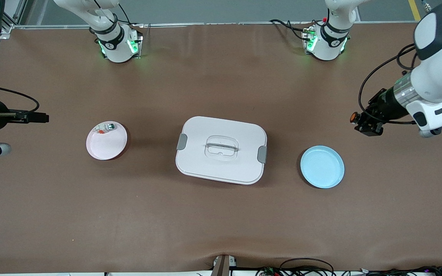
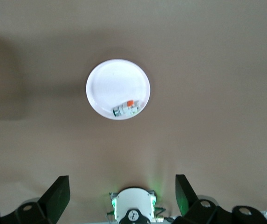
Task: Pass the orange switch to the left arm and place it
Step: 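Carry the switch with the left gripper over the light-blue plate, then lower the switch onto the light-blue plate and open the left gripper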
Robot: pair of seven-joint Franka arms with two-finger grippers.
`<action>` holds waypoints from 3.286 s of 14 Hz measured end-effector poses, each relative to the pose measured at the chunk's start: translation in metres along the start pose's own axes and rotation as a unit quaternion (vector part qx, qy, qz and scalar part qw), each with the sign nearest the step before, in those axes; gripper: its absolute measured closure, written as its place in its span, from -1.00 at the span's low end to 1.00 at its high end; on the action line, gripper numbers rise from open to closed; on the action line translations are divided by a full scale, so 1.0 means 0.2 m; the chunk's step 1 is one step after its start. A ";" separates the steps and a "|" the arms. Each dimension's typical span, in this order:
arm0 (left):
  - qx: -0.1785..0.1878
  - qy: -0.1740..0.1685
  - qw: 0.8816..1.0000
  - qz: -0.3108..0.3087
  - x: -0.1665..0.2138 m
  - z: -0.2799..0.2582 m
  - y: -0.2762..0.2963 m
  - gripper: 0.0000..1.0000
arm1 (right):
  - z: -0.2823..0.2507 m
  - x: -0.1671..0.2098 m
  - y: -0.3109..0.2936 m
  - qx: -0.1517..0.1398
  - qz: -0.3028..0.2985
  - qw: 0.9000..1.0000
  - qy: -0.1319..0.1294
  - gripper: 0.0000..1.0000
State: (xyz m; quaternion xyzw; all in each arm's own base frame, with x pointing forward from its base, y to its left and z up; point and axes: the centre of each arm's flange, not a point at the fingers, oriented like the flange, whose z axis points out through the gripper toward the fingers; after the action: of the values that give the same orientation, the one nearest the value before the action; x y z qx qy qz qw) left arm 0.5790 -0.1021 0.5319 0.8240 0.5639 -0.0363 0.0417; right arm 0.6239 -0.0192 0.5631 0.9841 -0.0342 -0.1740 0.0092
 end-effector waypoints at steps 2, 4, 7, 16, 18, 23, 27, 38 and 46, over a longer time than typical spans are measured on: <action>-0.005 0.017 0.999 -0.027 0.00 0.12 0.00 0.17 | -0.02 0.00 0.00 0.000 0.015 1.000 0.007 -1.00; -0.015 0.028 0.998 -0.050 0.02 0.26 0.00 0.17 | -0.07 -0.03 0.00 0.001 0.027 0.999 0.020 -1.00; -0.015 0.051 0.996 -0.079 0.05 0.45 -0.02 0.17 | -0.15 -0.09 -0.01 0.003 0.027 0.999 0.042 -1.00; 0.003 0.071 0.990 -0.126 0.13 0.91 0.06 0.17 | -0.31 -0.21 -0.05 0.004 -0.019 0.996 0.090 -1.00; 0.002 0.070 0.989 -0.133 0.14 0.97 0.07 0.17 | -0.31 -0.21 -0.05 0.003 -0.031 0.995 0.091 -1.00; -0.002 0.066 0.988 -0.141 0.15 1.09 0.09 0.17 | -0.38 -0.27 -0.03 0.004 -0.029 0.993 0.113 -1.00; 0.001 0.071 0.987 -0.142 0.16 1.19 0.10 0.17 | -0.41 -0.32 0.02 0.005 -0.021 0.992 0.126 -1.00; 0.003 0.044 0.989 -0.140 0.18 1.40 0.12 0.17 | -0.35 -0.45 0.10 0.011 0.001 0.987 0.160 -1.00; 0.002 0.041 0.991 -0.128 0.20 1.54 0.13 0.17 | -0.34 -0.44 0.12 0.054 0.006 0.986 0.158 -1.00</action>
State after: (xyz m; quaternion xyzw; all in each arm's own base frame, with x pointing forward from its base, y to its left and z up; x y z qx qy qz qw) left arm 0.6138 -0.1080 0.2213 0.7461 0.6657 -0.0089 0.0119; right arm 0.5629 -0.0362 0.6584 0.9981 -0.0471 -0.0146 -0.0380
